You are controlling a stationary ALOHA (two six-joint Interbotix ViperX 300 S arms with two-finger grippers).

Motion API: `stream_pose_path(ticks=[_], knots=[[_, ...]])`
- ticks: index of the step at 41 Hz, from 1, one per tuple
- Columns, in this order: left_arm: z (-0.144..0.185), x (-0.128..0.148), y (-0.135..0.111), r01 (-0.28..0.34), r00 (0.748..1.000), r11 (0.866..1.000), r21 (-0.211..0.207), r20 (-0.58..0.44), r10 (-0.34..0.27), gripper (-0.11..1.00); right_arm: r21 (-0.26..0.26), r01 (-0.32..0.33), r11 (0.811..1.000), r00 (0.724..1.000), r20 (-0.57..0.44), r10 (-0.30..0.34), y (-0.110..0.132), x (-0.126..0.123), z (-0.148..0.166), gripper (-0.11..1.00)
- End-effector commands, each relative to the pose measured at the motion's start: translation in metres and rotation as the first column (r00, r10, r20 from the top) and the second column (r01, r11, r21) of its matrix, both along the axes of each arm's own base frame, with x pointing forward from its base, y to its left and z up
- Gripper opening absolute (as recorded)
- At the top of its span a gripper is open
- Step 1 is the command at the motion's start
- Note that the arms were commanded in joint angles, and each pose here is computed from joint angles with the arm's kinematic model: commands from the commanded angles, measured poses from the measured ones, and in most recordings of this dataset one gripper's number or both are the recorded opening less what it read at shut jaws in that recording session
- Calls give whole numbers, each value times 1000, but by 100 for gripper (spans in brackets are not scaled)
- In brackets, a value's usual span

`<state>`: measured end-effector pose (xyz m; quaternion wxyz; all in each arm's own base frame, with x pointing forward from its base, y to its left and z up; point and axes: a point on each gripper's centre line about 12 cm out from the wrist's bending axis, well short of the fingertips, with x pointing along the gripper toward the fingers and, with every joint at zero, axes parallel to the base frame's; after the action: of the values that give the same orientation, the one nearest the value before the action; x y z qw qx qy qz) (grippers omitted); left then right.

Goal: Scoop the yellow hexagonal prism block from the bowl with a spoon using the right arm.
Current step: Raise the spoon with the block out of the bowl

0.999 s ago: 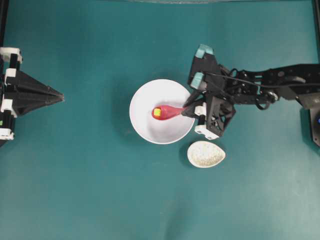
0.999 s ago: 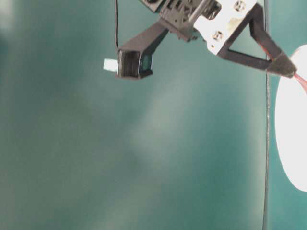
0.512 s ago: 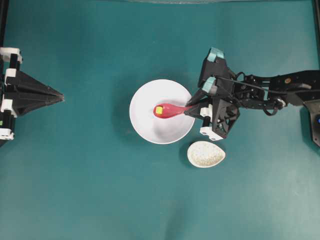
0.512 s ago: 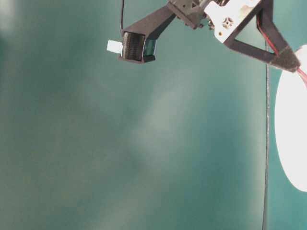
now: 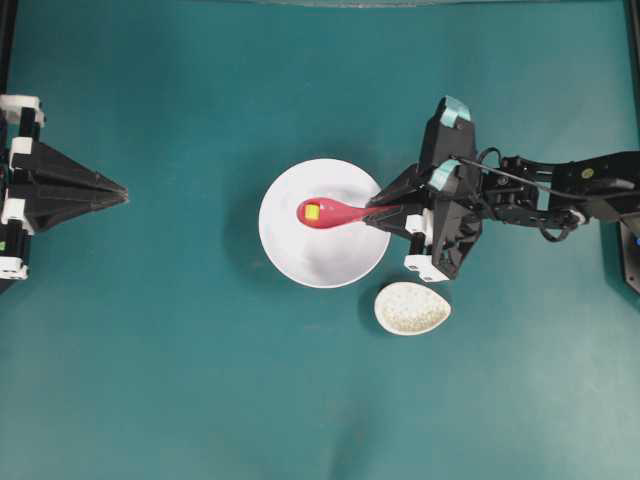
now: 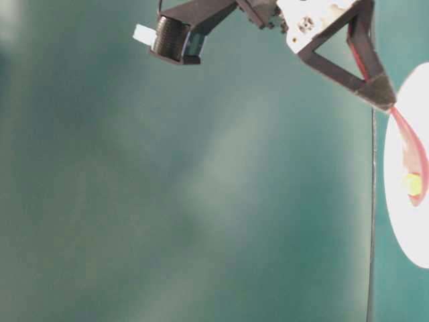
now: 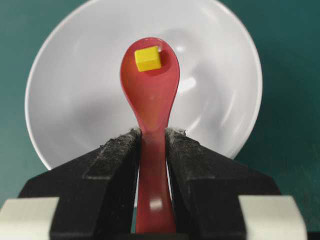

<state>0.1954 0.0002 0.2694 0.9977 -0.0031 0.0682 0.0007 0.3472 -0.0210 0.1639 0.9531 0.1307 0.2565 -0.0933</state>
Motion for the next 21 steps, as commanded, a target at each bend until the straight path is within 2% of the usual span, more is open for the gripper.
stream_pose_path(ticks=[1, 21], knots=[[11, 3, 0, -1, 1000, 1000, 0, 28, 1, 5, -6, 2, 1000, 998, 64, -2, 1, 2, 18, 25], [11, 3, 0, -2, 1000, 1000, -2, 28, 2, 5, -7, 5, 1000, 984, 176, -4, 0, -4, 57, 25]])
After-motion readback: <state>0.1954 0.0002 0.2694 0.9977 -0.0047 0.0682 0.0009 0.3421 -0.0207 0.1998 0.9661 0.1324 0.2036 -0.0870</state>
